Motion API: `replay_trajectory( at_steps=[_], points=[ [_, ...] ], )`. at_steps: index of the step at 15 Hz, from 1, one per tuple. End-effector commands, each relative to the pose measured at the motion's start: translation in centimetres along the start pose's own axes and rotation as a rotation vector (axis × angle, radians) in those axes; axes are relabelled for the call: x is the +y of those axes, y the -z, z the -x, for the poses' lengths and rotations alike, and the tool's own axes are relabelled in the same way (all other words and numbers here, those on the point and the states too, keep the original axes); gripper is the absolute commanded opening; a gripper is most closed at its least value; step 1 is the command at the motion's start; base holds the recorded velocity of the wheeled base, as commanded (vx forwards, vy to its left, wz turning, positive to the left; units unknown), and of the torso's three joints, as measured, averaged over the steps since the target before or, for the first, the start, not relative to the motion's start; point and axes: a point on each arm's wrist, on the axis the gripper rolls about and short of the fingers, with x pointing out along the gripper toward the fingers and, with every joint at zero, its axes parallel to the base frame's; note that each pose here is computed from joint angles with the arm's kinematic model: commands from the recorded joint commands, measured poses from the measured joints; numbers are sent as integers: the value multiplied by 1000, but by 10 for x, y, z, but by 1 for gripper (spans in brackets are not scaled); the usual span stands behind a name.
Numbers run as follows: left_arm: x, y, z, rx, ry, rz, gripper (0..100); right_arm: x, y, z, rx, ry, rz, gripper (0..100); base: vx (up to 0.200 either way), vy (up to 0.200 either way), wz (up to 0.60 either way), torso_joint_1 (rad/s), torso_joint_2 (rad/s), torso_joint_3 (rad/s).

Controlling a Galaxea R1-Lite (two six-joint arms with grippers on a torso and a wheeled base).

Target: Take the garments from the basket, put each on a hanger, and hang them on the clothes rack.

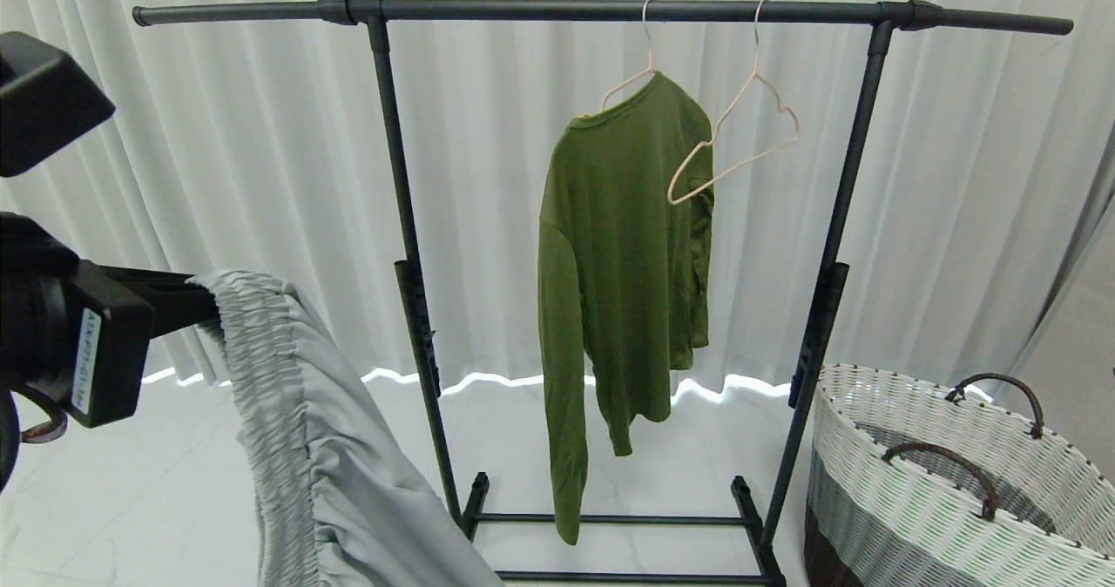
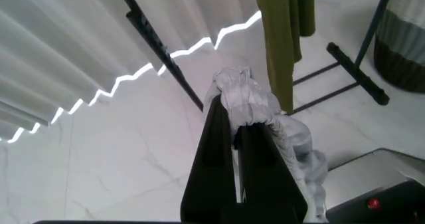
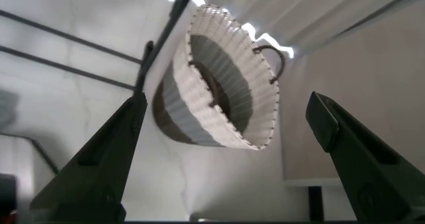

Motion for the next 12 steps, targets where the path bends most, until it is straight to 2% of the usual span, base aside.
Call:
replay_trajectory(
  at_steps=[1, 3, 6, 12],
  points=[
    [-1, 4, 0, -31, -10, 1, 0, -1, 18, 5, -16, 25, -18, 100, 0, 0, 0, 0, 0, 0],
    [0, 1, -3, -70, -21, -2, 0, -2, 22, 3, -26, 46, -45, 100, 0, 0, 0, 0, 0, 0],
    [-1, 4, 0, -75, -22, -28, 0, -4, 19, 0, -41, 74, -96, 100, 0, 0, 0, 59, -224, -224],
    [0, 4, 4, -88, -20, -29, 0, -4, 19, 0, -41, 75, -144, 100, 0, 0, 0, 169, -486, -287]
  ],
)
